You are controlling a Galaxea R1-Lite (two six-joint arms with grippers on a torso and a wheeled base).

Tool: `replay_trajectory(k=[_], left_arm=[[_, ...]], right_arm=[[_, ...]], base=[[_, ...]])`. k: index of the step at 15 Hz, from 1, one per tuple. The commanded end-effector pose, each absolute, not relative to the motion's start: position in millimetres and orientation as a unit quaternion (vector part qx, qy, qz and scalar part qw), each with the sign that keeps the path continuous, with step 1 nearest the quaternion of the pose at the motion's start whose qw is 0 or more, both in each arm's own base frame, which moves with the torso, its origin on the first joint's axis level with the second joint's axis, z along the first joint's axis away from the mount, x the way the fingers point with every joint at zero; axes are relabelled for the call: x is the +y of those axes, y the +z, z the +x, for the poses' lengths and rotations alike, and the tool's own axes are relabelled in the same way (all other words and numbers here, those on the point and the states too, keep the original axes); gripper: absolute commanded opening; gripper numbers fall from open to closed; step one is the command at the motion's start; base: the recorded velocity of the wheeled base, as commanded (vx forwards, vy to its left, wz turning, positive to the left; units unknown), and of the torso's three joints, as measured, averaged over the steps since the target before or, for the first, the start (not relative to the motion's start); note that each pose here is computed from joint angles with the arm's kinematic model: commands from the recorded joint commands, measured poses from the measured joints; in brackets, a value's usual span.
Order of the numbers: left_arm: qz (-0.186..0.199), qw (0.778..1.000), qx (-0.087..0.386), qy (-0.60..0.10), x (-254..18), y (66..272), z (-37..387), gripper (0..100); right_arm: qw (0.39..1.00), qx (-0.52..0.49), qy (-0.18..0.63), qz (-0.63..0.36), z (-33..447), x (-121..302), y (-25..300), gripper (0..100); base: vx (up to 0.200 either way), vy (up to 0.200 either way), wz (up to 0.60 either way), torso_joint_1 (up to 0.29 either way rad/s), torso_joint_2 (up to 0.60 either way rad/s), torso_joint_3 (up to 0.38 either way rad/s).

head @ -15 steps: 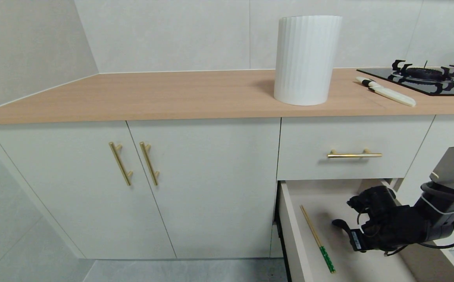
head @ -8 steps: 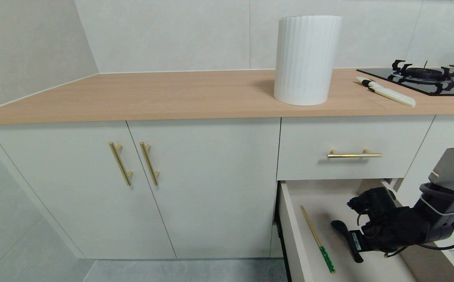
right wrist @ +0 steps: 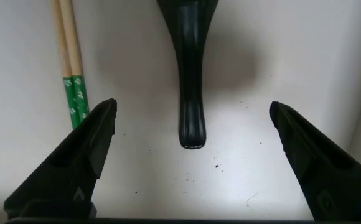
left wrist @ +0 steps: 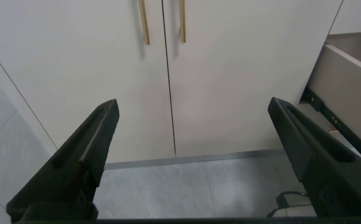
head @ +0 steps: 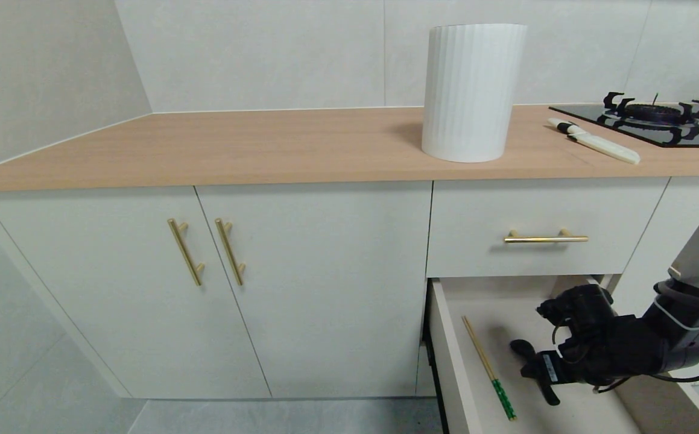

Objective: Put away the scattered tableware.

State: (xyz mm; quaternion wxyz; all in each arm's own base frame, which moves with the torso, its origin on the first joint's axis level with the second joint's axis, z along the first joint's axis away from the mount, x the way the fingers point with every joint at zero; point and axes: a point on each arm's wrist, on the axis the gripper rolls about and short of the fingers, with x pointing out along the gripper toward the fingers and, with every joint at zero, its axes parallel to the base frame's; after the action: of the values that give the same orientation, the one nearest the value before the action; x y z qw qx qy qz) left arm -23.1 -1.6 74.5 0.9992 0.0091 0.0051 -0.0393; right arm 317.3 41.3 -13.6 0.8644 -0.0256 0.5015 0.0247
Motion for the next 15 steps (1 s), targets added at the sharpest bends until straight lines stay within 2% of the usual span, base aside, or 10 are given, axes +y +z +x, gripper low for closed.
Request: replay_trajectory(k=[1,5,9,15], left_arm=[[0.009,0.999,0.006,-0.039,-1.6,74.5,-23.0,100],[0.009,0.999,0.006,-0.039,-1.6,74.5,-23.0,100],[0.009,0.999,0.006,-0.039,-1.6,74.5,-23.0,100],[0.010,0.999,0.006,-0.039,-1.6,74.5,-23.0,100]], right_arm=[[0.882,0.470,0.027,-0.021,314.7,41.2,11.2,100],[0.911,0.412,0.022,-0.001,300.8,39.3,53.2,100],[0.946,0.324,0.031,0.006,269.7,34.8,114.2,100],[0.934,0.352,0.059,0.003,237.1,38.0,154.2,100]], base=[[0.000,0.000,0.00,0.000,0.00,0.000],[0.000,0.000,0.00,0.000,0.00,0.000],[0.000,0.000,0.00,0.000,0.00,0.000],[0.000,0.000,0.00,0.000,0.00,0.000]])
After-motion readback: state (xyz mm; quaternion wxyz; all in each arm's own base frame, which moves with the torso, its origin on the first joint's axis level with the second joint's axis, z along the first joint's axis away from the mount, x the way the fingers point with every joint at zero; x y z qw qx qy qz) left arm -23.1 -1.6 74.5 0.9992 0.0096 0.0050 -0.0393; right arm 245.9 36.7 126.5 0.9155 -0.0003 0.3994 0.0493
